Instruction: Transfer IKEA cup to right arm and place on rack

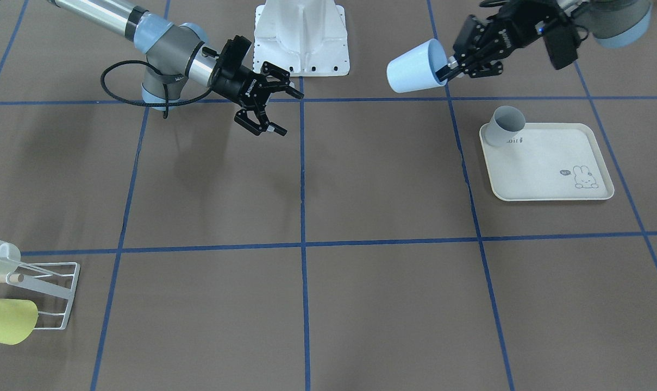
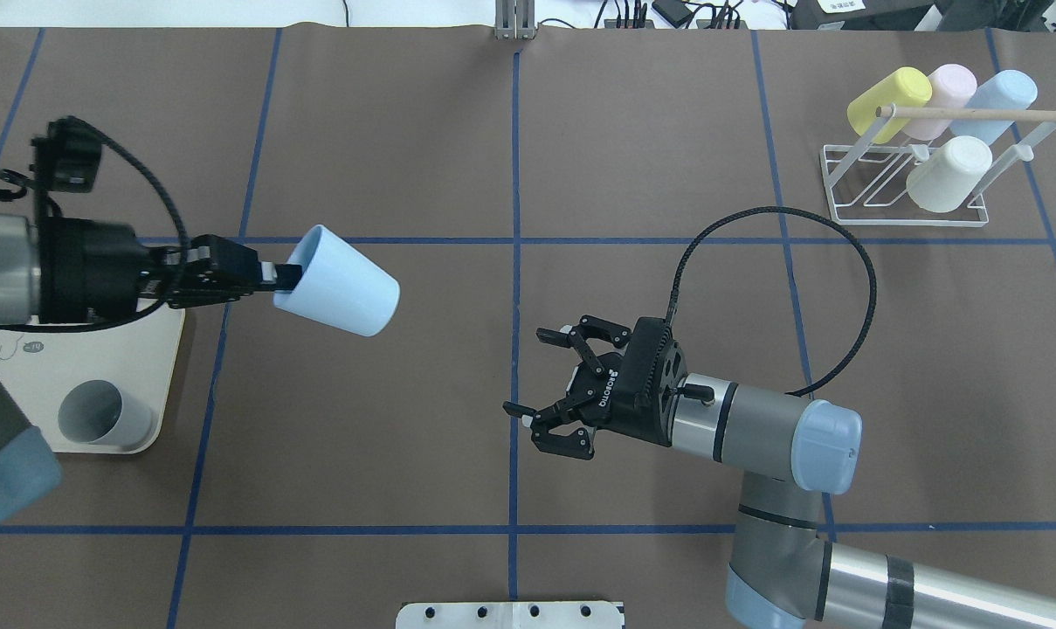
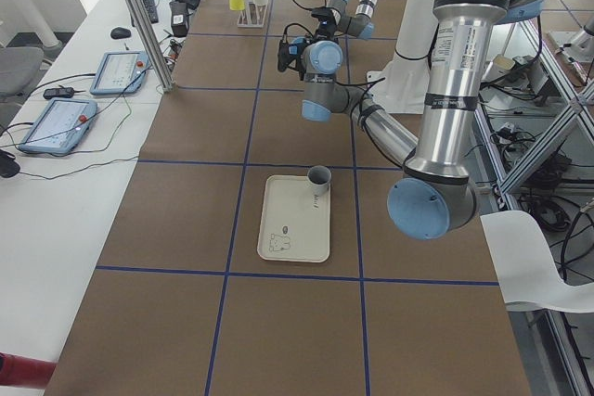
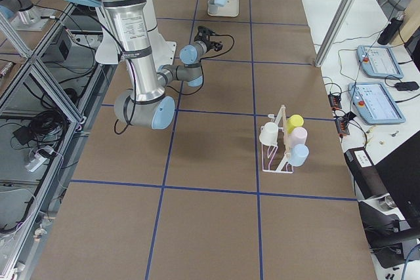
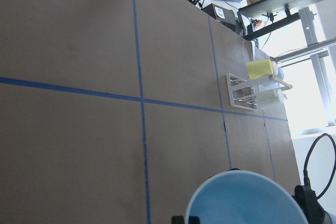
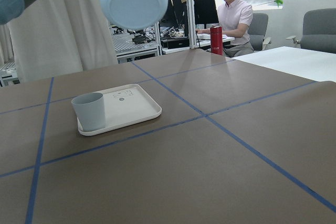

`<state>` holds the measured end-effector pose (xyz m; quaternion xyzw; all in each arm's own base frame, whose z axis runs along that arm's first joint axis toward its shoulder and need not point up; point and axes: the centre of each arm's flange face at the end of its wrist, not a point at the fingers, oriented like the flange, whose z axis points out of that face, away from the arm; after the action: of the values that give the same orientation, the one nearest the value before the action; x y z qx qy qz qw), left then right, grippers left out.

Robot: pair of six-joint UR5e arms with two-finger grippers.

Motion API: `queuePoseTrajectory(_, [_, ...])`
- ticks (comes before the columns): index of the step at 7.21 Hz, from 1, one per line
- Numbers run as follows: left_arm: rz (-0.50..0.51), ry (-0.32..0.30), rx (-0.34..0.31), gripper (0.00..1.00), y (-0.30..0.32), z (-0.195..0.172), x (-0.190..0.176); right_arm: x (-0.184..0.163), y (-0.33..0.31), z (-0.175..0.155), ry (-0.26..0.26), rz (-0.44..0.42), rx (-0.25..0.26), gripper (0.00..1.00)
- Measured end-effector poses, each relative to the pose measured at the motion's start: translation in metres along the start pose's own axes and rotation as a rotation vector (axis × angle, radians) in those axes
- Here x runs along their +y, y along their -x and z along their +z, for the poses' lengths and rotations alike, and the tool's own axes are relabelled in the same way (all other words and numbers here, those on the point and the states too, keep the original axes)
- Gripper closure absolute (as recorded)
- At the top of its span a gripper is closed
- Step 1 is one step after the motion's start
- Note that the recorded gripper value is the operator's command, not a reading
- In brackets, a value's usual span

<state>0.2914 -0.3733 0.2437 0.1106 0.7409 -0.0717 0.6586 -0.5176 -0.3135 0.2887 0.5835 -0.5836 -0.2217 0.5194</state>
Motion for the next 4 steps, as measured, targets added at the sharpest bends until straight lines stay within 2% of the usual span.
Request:
queuePoseTrajectory(2, [-0.027,-0.006,-0.017,1.00,-0.018,0.054,0.019,-0.008,0.004,0.005,-0.012,-0.012,-0.013,0.01])
queuePoseTrajectory(4, [-0.036,-0.002,-0.026,1.00,-0.018,0.082,0.030,-0.010,0.002,0.006,-0.009,-0.072,-0.013,0.01])
